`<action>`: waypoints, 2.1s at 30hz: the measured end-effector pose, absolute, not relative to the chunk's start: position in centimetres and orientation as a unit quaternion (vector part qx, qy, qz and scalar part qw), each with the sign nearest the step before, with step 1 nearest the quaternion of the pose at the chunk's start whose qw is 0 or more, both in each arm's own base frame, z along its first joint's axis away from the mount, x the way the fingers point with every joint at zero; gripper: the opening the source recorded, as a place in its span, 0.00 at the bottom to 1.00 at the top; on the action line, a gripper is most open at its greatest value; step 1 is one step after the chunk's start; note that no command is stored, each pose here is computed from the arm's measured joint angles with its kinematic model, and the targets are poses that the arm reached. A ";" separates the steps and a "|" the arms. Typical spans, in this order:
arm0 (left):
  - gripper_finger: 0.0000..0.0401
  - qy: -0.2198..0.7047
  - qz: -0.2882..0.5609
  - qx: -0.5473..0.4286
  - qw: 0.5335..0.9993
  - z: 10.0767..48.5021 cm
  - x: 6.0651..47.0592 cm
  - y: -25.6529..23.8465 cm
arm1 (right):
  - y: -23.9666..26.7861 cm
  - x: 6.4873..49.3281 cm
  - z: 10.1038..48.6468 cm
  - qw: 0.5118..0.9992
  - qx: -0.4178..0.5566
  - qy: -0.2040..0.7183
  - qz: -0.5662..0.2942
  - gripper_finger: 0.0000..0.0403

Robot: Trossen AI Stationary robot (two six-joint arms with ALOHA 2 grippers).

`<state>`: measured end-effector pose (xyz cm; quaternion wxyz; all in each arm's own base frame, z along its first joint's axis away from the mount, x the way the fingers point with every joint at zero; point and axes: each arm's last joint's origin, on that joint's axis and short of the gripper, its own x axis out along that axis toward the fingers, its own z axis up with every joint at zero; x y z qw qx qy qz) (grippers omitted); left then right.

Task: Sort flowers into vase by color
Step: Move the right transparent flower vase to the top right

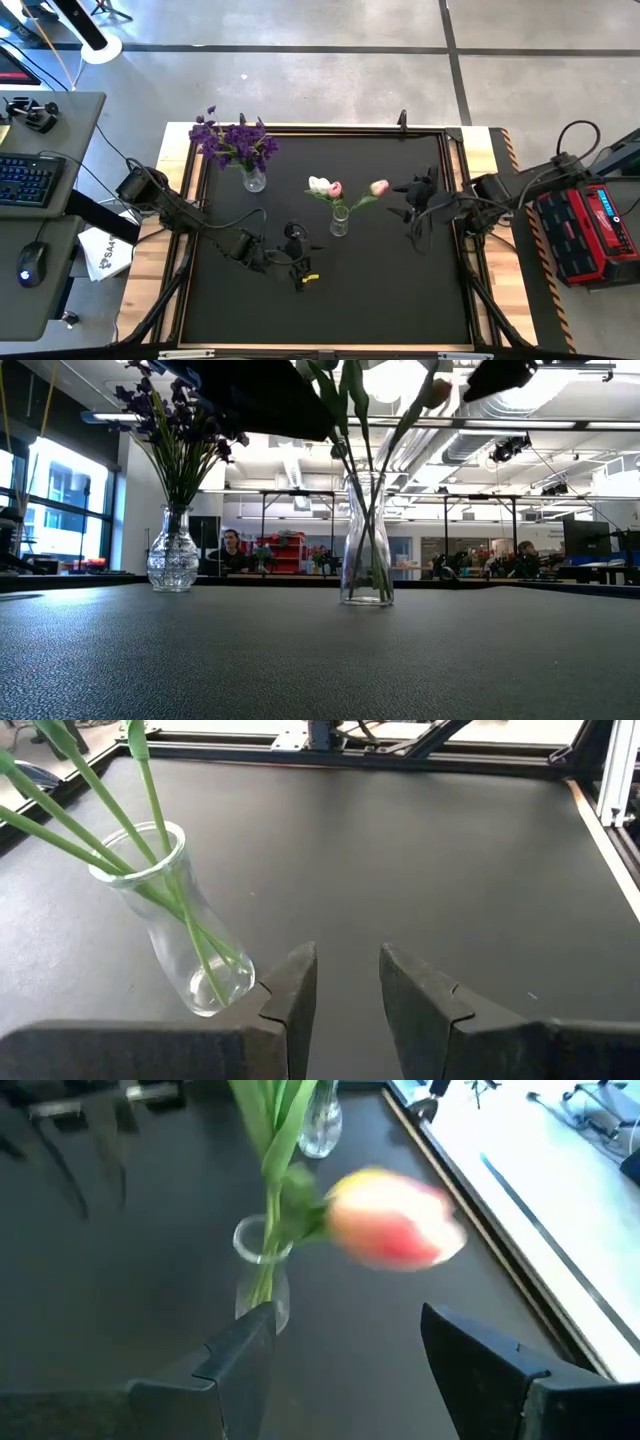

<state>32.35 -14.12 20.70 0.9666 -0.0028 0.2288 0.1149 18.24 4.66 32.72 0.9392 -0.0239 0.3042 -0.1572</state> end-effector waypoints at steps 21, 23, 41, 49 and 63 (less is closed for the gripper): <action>0.25 0.235 0.118 -0.004 0.965 20.6 32.2 -14.2 | 7.0 17.6 22.7 0.930 0.046 0.354 -0.090 0.59; 0.25 0.234 0.118 -0.007 0.965 20.6 32.2 -14.2 | 7.1 17.7 22.3 0.933 0.050 0.349 -0.078 0.59; 0.25 0.231 0.120 -0.008 0.966 20.6 32.4 -14.0 | 7.6 18.6 22.9 0.958 0.006 0.284 -0.034 0.59; 0.25 0.232 0.117 0.002 0.966 20.6 32.3 -14.0 | 7.6 18.9 23.4 0.965 -0.004 0.259 -0.025 0.59; 0.25 0.231 0.125 0.025 0.965 20.7 32.4 -13.9 | 6.5 19.6 23.5 0.966 0.012 0.259 -0.005 0.69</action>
